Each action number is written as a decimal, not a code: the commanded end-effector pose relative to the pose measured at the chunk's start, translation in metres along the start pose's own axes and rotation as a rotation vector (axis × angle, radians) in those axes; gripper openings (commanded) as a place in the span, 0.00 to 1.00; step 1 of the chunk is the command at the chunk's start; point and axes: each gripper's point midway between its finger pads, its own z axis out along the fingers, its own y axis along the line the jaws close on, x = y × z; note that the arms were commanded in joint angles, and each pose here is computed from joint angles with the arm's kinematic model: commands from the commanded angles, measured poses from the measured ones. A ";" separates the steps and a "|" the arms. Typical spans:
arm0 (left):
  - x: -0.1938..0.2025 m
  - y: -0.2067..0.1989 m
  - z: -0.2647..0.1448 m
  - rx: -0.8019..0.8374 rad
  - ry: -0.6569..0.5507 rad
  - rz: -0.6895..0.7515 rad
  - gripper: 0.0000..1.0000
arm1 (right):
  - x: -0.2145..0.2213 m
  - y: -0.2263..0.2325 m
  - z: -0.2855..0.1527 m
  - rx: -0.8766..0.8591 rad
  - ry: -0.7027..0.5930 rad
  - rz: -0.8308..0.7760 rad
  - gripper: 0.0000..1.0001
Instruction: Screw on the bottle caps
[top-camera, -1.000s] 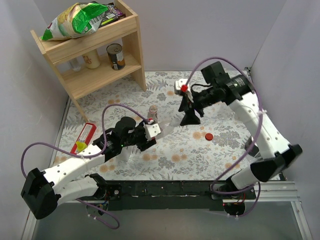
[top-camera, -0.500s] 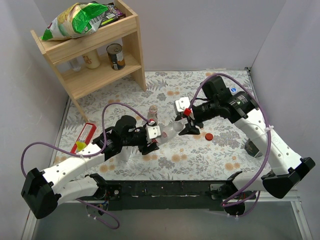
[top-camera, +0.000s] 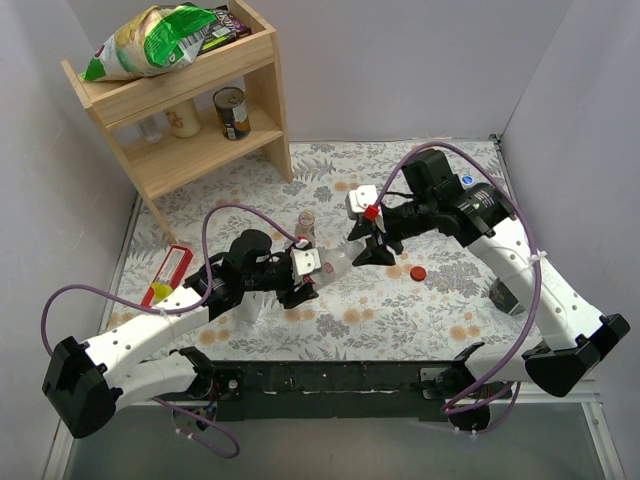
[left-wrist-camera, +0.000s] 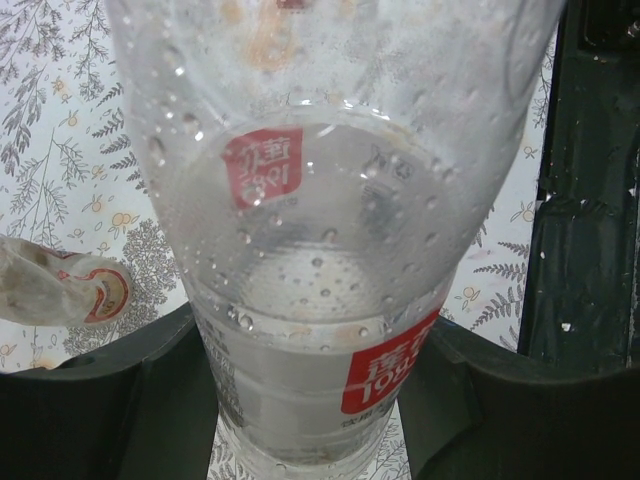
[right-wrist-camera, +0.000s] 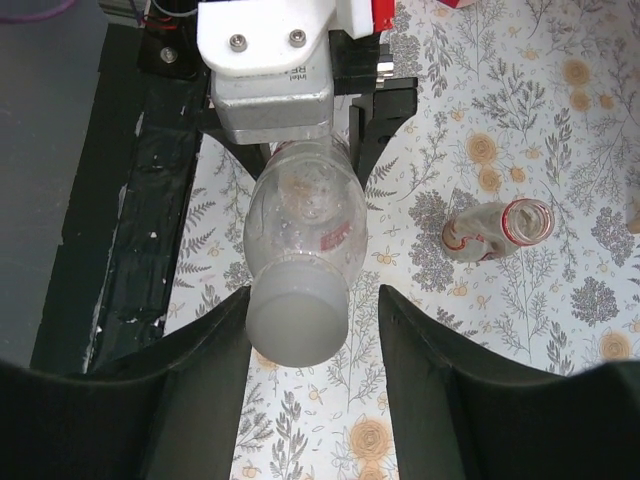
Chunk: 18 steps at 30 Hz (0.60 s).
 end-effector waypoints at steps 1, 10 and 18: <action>-0.018 0.007 -0.004 -0.022 -0.046 -0.015 0.00 | -0.036 -0.003 -0.014 0.043 -0.093 -0.031 0.59; -0.020 0.018 -0.006 -0.046 -0.063 -0.059 0.00 | -0.033 0.003 -0.012 0.034 -0.103 0.020 0.51; -0.027 0.016 -0.006 -0.030 -0.095 -0.076 0.00 | -0.041 0.007 -0.001 -0.039 -0.169 0.186 0.24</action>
